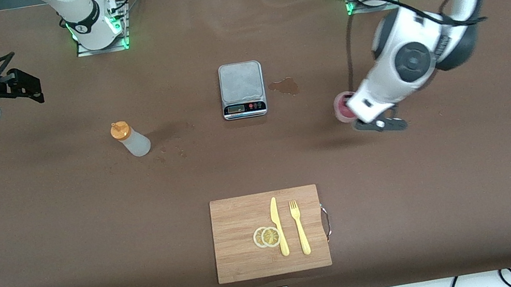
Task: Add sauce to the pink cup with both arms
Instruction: 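Carry the pink cup with the left gripper onto the scale, then release the cup on the scale while the right gripper reaches out, then grasp the white sauce bottle with the right gripper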
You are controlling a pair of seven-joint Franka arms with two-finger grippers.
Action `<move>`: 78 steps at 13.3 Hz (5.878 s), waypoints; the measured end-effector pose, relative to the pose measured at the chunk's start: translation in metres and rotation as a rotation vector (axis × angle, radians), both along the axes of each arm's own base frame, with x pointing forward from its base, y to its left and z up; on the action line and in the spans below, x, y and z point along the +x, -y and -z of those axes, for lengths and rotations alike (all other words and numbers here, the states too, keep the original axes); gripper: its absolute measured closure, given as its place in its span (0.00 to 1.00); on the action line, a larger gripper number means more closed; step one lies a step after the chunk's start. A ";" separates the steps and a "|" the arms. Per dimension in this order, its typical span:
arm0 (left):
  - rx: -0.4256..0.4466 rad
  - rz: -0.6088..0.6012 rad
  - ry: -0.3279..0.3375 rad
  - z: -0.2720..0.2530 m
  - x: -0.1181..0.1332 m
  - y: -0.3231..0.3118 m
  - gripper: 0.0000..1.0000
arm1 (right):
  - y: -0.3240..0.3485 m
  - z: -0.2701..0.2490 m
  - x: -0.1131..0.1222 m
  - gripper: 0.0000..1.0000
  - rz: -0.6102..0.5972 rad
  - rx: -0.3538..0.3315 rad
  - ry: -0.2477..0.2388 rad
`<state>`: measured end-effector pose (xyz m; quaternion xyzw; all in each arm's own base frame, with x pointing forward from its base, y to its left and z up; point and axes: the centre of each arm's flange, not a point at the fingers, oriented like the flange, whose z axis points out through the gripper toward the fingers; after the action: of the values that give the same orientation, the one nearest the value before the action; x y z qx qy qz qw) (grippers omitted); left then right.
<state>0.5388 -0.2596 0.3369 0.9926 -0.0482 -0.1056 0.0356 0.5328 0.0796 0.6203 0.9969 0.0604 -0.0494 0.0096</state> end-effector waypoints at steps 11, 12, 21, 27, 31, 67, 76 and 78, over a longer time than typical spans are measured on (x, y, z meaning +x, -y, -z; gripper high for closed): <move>-0.001 -0.220 -0.064 0.059 -0.170 0.241 0.96 | 0.001 0.000 0.000 0.00 0.002 0.000 0.000; 0.008 -0.223 -0.064 0.067 -0.166 0.237 0.96 | 0.002 0.000 0.000 0.00 0.003 0.000 0.000; 0.045 -0.213 -0.073 0.060 -0.157 0.237 0.36 | 0.005 0.001 0.001 0.00 0.005 -0.001 -0.004; 0.197 -0.184 -0.122 -0.058 -0.118 0.215 0.00 | -0.002 0.002 -0.007 0.00 -0.063 -0.001 -0.053; 0.147 -0.192 -0.122 -0.124 -0.032 0.132 0.00 | -0.014 0.002 -0.012 0.00 -0.255 0.019 -0.075; 0.089 -0.143 0.140 -0.235 0.010 -0.194 0.00 | 0.112 0.445 0.005 0.00 -1.501 1.223 0.669; 0.073 -0.147 0.133 -0.235 0.010 -0.193 0.00 | 0.057 0.478 -0.003 0.00 -1.513 1.362 0.809; 0.072 -0.147 0.132 -0.235 0.009 -0.193 0.00 | 0.051 0.494 -0.010 0.00 -1.475 1.411 0.827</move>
<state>0.5482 -0.0670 0.5717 0.9989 0.0263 -0.0387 0.0041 0.5224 0.0290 0.1261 0.4370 0.6479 0.3516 -0.5154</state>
